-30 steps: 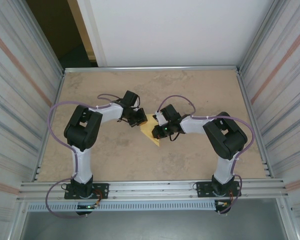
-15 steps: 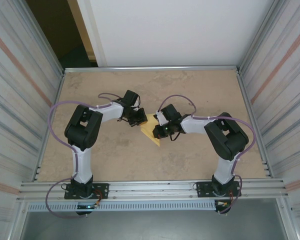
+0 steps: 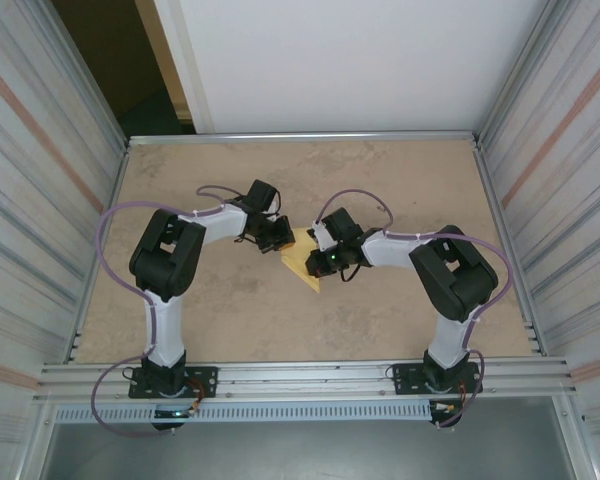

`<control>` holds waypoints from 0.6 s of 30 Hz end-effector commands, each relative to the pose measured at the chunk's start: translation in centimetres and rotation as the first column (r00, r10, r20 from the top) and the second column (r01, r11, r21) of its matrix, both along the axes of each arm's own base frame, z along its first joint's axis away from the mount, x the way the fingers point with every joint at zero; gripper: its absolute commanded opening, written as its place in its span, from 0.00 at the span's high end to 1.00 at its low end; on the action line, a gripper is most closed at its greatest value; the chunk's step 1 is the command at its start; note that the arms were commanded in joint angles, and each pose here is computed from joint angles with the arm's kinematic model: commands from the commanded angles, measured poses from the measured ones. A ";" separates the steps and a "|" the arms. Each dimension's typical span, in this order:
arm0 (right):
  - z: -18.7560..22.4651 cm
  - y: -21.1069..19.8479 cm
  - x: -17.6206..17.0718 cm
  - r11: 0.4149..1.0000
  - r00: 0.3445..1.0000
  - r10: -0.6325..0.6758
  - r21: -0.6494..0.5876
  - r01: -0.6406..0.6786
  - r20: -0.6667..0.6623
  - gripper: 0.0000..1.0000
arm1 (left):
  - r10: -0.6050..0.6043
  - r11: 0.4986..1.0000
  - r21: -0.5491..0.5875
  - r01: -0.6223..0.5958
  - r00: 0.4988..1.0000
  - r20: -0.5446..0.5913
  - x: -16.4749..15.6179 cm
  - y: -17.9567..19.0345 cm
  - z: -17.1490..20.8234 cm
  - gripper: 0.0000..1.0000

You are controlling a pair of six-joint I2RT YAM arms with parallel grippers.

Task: Fold a paper plane with a square sheet of paper (pick it up from the middle)
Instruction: Third fold the triangle at the center of the table.

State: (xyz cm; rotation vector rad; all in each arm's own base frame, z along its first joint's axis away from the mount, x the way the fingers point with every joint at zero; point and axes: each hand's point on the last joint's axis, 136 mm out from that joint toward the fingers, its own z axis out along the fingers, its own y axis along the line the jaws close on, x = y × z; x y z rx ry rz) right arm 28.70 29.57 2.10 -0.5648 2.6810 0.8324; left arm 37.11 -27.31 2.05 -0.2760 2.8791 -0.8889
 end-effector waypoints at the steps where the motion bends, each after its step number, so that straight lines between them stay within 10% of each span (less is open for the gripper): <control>1: -0.6 -0.2 0.3 1.000 1.000 -0.010 -0.020 0.009 -0.020 0.97 | -0.016 0.998 0.063 0.022 0.996 -0.086 -1.7 0.9 -2.6 0.91; 18: 0.2 0.0 0.7 1.000 1.000 0.002 -0.011 -0.002 0.001 0.97 | -0.021 0.998 0.062 0.026 0.996 -0.089 -1.8 0.8 -2.7 0.91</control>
